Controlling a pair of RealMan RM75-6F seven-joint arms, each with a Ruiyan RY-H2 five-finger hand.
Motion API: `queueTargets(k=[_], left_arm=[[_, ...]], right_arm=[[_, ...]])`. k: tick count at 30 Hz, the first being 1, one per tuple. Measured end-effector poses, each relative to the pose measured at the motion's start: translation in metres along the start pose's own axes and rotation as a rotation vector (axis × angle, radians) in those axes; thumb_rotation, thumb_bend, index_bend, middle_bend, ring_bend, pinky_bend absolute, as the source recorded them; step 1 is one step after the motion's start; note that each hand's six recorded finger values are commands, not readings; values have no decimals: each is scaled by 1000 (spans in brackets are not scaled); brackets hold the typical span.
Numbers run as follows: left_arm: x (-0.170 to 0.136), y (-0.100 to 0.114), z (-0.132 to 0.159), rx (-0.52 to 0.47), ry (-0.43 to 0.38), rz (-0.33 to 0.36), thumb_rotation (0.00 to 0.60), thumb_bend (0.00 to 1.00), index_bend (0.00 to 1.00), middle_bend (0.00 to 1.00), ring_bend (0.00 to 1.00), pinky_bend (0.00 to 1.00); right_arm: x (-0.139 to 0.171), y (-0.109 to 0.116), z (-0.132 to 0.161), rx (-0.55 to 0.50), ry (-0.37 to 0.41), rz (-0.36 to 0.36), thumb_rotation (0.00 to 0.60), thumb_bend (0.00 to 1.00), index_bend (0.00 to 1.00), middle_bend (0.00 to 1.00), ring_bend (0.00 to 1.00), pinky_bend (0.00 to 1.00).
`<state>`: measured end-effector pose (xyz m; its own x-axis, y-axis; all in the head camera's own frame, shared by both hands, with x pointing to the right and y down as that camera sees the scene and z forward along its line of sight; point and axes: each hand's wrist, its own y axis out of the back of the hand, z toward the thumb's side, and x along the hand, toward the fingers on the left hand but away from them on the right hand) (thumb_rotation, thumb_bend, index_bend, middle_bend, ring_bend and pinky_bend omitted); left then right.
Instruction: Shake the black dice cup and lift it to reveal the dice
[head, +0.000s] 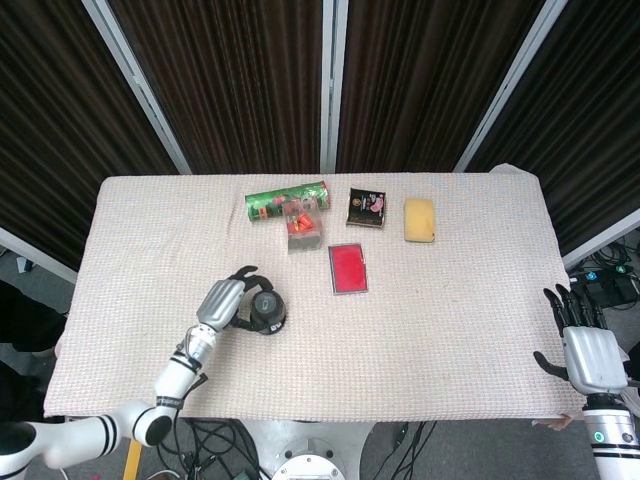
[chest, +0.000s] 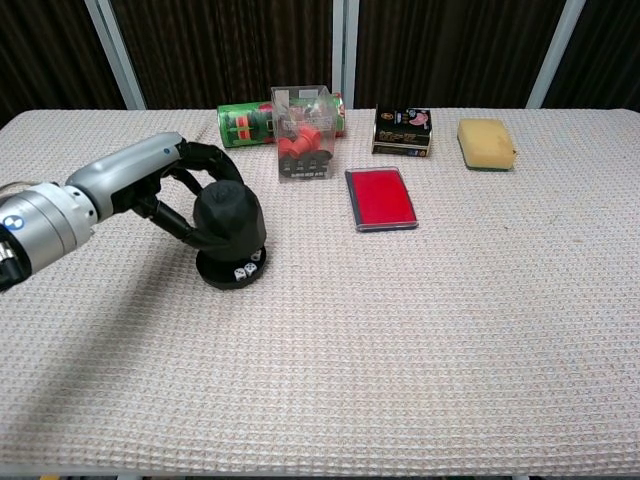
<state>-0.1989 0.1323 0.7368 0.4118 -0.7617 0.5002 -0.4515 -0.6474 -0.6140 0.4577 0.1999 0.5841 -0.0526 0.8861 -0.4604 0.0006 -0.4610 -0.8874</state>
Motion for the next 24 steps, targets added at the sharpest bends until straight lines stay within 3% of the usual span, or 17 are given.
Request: queueTargets(k=[7,12,15,16,24], left_arm=[[5,28,-4,36,12,79,600,153,358,419,141,293],[11,45,-26,99,64,151,600,154,325,384,122,278],[15,52,-40,140,95,181,600,113,154,66,6,169],[15,53,-45,150,102,186,600,99,122,6,0,154],[13,44,-56,100,95,170,600,80,100,0,0,148]], right_arm=[[0,-1,1,1,4,5,600,101,0,26,0,0],[0,0,2,2,5,0,600,101,0,26,0,0],[0,0,2,3,4,3,600,101,0,26,0,0],[0,-1,2,3,4,5,600,101,0,26,0,0],[0,-1,1,-1,1,6,600,101,0,26,0,0]])
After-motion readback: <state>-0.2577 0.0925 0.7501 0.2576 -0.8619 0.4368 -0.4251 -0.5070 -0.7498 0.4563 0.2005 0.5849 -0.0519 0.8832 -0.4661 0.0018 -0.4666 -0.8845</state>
